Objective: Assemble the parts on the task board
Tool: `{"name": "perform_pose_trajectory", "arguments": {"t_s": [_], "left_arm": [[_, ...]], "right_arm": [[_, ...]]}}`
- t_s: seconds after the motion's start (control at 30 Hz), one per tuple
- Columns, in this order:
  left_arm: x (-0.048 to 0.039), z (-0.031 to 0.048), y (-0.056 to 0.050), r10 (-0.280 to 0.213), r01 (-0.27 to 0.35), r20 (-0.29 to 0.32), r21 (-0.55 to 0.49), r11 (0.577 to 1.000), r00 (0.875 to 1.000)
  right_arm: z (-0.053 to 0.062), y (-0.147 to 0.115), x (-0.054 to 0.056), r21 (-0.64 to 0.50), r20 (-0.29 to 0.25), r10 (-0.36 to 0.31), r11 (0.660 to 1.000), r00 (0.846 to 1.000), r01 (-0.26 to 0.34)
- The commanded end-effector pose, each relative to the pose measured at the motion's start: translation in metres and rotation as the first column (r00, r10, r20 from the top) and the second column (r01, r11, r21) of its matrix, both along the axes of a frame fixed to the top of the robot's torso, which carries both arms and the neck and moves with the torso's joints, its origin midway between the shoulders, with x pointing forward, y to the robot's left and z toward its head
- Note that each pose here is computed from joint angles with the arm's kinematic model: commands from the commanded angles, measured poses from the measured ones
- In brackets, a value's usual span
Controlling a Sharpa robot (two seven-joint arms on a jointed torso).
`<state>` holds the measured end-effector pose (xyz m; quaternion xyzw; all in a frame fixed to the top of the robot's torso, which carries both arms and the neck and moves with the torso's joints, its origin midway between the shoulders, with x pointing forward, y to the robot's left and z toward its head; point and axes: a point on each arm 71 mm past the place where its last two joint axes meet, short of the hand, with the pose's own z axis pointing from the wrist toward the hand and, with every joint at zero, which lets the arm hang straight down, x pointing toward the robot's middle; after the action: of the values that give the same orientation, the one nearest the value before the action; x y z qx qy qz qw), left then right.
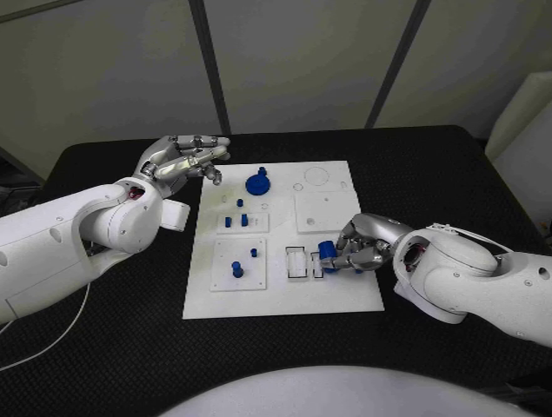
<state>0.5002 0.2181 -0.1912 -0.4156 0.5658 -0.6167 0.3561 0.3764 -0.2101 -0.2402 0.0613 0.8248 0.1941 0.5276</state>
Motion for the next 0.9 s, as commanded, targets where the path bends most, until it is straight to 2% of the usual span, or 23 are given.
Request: {"name": "perform_pose_trajectory", "arguments": {"t_s": [0.03,0.3,0.43,0.67,0.9], "left_arm": [[-0.0006,0.0014,-0.001,-0.014,0.014,0.003,-0.008,1.0,1.0],[-0.0009,0.0015,0.0,-0.013,0.013,0.002,-0.007,1.0,1.0],[-0.0009,0.0015,-0.001,-0.014,0.014,0.002,-0.008,1.0,1.0],[-0.0006,0.001,-0.001,-0.014,0.014,0.001,-0.008,1.0,1.0],[-0.0006,0.0008,-0.002,-0.015,0.015,0.001,-0.008,1.0,1.0]], "right_arm": [[-0.009,-0.001,-0.002,-0.039,-0.019,0.001,0.999,1.0,-0.001],[-0.006,0.0,-0.004,-0.014,0.015,-0.019,1.0,1.0,0.019],[-0.002,-0.002,-0.007,0.03,0.029,-0.051,0.998,0.998,0.051],[0.005,-0.003,-0.014,0.133,0.014,-0.112,0.985,0.994,0.109],[0.012,-0.001,-0.02,0.208,0.013,-0.134,0.97,0.991,0.129]]}}
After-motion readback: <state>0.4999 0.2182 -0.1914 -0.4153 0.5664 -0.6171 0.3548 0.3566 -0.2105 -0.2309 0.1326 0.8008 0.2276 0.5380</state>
